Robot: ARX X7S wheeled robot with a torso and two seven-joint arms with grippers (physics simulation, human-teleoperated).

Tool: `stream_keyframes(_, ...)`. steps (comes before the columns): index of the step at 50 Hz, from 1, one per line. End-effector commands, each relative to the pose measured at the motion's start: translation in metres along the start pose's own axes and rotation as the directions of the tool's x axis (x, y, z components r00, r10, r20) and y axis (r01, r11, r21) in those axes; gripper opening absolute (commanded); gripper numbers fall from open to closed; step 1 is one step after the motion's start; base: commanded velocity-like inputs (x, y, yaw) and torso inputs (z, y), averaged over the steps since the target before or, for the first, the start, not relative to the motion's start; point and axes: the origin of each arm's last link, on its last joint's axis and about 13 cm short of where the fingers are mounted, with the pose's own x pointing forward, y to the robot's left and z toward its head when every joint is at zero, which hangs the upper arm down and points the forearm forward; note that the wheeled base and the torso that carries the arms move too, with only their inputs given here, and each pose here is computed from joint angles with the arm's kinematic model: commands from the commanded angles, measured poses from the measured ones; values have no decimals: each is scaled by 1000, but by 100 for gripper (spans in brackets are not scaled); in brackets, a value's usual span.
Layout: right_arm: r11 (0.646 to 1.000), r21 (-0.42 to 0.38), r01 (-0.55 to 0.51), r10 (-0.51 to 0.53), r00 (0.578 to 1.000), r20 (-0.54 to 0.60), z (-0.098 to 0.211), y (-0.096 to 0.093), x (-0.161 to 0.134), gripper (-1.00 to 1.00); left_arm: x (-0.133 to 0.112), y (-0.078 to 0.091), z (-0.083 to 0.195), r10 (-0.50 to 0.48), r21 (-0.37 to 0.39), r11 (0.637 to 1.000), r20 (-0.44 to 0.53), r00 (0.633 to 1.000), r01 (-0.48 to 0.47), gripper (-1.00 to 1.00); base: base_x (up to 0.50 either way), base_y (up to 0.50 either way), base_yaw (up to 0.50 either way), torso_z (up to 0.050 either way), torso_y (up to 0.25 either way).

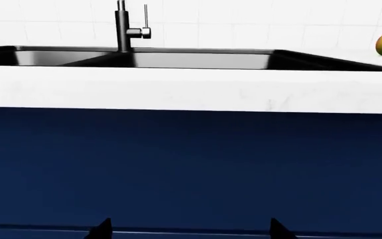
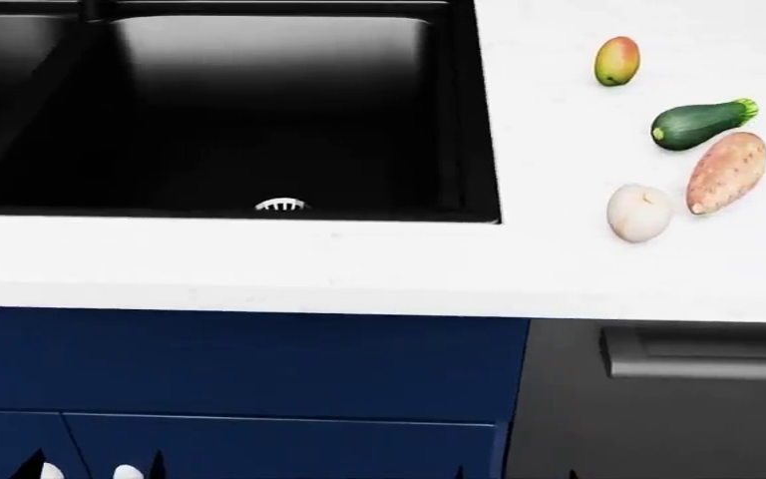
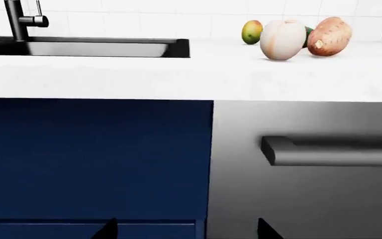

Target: There is a mixed pile of frozen fruits and vegetables on the counter. Locate all the frozen vegetables and place the items in a bowl on the counter. Take all the frozen fruits and defrost them in a running sink.

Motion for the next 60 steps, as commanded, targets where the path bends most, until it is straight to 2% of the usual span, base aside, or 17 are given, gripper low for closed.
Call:
stream_keyframes(1,1000,3,4,-4,1000,-2,0,0,0,100,0,0,0,10,2,1000,2,1000,-10,100,0,-371,0,0,0)
stream_keyframes(49,1000,-8,16,-16,1000,-9,0,-1,0,100,2,-2,1,7,-2,1000,2,1000,-7,100,0,-357,0,0,0)
stream_keyframes(60,1000,6,27,-27,1000,-9,0,-2,0,100,-1,0,1,-16,1,1000,11,1000,16,100,0,-10,0,0,0)
